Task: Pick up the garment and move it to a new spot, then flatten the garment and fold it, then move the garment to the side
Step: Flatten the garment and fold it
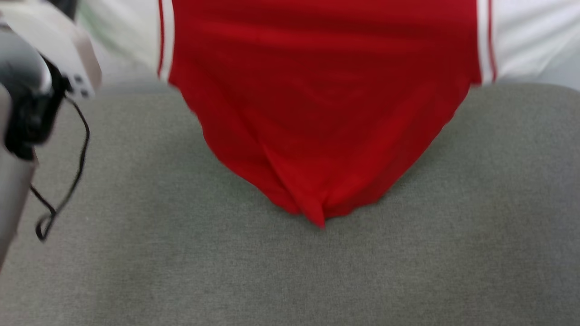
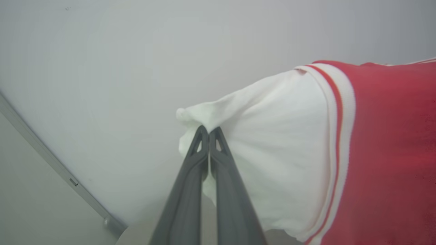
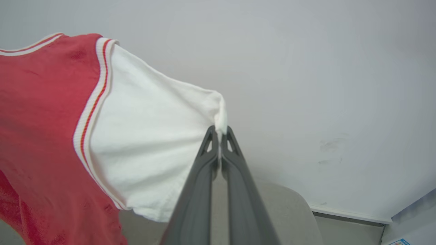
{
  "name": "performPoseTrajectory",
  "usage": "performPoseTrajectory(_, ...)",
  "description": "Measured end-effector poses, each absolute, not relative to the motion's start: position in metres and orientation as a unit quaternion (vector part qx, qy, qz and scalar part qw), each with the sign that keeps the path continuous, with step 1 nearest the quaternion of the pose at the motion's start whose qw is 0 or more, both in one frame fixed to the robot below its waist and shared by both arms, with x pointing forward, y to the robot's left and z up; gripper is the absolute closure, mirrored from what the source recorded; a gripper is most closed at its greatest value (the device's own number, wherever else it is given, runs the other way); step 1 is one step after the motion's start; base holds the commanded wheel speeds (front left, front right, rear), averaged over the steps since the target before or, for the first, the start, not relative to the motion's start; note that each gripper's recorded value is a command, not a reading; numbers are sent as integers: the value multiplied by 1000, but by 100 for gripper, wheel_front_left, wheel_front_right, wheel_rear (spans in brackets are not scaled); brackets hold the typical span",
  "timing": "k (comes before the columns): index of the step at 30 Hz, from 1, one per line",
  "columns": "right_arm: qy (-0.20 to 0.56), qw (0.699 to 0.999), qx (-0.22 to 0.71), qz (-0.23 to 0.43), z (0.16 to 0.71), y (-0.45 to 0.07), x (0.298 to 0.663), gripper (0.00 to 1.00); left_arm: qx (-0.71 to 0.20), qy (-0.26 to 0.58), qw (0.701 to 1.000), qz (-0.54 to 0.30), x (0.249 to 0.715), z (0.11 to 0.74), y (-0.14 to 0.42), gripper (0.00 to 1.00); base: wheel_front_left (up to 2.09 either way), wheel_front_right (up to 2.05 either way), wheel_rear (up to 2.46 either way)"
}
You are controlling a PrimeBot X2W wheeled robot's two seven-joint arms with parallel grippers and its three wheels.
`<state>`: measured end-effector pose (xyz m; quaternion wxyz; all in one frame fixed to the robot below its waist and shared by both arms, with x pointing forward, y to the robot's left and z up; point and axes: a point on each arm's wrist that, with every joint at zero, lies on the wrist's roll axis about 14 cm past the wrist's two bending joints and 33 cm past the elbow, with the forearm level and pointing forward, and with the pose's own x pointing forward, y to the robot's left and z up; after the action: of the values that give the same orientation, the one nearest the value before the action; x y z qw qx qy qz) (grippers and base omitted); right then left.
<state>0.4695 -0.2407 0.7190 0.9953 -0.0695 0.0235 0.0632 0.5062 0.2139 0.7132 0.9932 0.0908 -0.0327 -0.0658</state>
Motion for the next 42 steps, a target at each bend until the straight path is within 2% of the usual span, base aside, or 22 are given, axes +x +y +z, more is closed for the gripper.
performPoseTrajectory(4,-32,995,-73,55,763,-245,492,100,86,-84,992,-48,529,750,211,100,0,0,0)
performPoseTrajectory(9,-70,994,-68,56,791,-244,534,100,96,-123,988,-16,568,770,211,100,0,0,0)
performPoseTrajectory(21,-162,985,-52,34,795,-256,635,100,72,-204,976,-7,672,767,195,100,0,0,0)
performPoseTrajectory(29,-183,980,-72,39,763,-250,685,100,58,-218,974,-12,722,732,182,100,0,0,0)
performPoseTrajectory(42,-86,990,-68,90,648,-228,732,100,-3,-159,987,-22,757,619,168,100,0,0,0)
